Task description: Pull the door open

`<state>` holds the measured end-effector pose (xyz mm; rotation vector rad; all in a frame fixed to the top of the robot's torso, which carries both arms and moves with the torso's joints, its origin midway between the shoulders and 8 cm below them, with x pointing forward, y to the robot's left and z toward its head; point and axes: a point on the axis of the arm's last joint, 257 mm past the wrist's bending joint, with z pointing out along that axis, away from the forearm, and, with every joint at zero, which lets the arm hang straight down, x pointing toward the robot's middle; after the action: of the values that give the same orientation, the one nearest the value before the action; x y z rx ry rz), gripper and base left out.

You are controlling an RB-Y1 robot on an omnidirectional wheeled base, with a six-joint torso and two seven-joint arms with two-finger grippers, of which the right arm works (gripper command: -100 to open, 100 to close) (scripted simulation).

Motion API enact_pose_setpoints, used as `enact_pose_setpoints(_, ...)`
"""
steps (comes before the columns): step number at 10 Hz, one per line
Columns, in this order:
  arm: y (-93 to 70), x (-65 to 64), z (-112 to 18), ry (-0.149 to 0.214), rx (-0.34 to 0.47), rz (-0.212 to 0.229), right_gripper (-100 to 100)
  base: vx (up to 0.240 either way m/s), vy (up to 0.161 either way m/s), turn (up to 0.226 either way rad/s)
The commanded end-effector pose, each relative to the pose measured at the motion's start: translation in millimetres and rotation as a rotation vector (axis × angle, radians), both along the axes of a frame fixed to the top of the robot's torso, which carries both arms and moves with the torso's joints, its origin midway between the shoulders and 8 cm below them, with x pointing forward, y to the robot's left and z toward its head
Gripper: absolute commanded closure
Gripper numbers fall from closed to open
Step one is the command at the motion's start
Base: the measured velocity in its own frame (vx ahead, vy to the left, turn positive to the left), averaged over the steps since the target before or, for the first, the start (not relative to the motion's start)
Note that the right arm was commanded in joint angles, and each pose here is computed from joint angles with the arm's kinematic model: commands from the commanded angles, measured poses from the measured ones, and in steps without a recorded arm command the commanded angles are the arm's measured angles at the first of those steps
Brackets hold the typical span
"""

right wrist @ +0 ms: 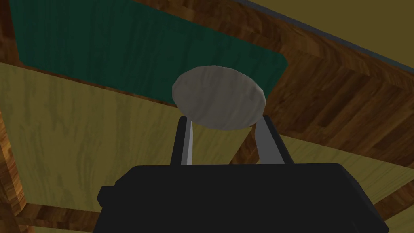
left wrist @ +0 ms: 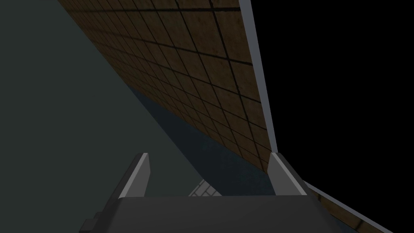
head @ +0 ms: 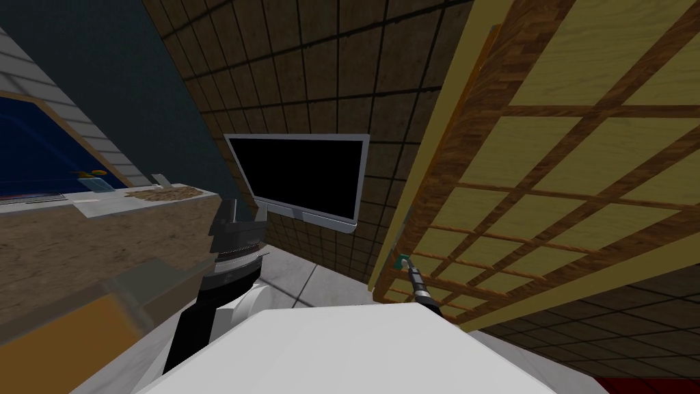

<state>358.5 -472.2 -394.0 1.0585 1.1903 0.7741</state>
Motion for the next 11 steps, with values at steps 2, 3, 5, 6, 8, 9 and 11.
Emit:
enact_pose_setpoints(2,10.9,5.2,-4.5,-0.013,0.095,0.012,100,-0.052,-0.016,0.025)
enact_pose_setpoints(3,10.9,5.2,-4.5,-0.018,0.113,0.013,100,-0.047,-0.018,0.014)
enact_pose_setpoints(5,13.0,7.6,-4.5,-0.029,0.160,0.015,100,-0.038,-0.016,0.009)
enact_pose_setpoints(6,13.0,7.6,-4.5,-0.029,0.160,0.015,100,-0.012,-0.004,0.007)
enact_pose_setpoints(8,17.4,12.5,-4.4,-0.048,0.242,0.019,100,-0.041,-0.017,0.021)
enact_pose_setpoints(9,17.4,12.5,-4.4,-0.052,0.256,0.019,100,-0.043,-0.021,0.015)
enact_pose_setpoints(11,17.4,12.5,-4.4,-0.052,0.256,0.019,100,-0.009,-0.006,0.002)
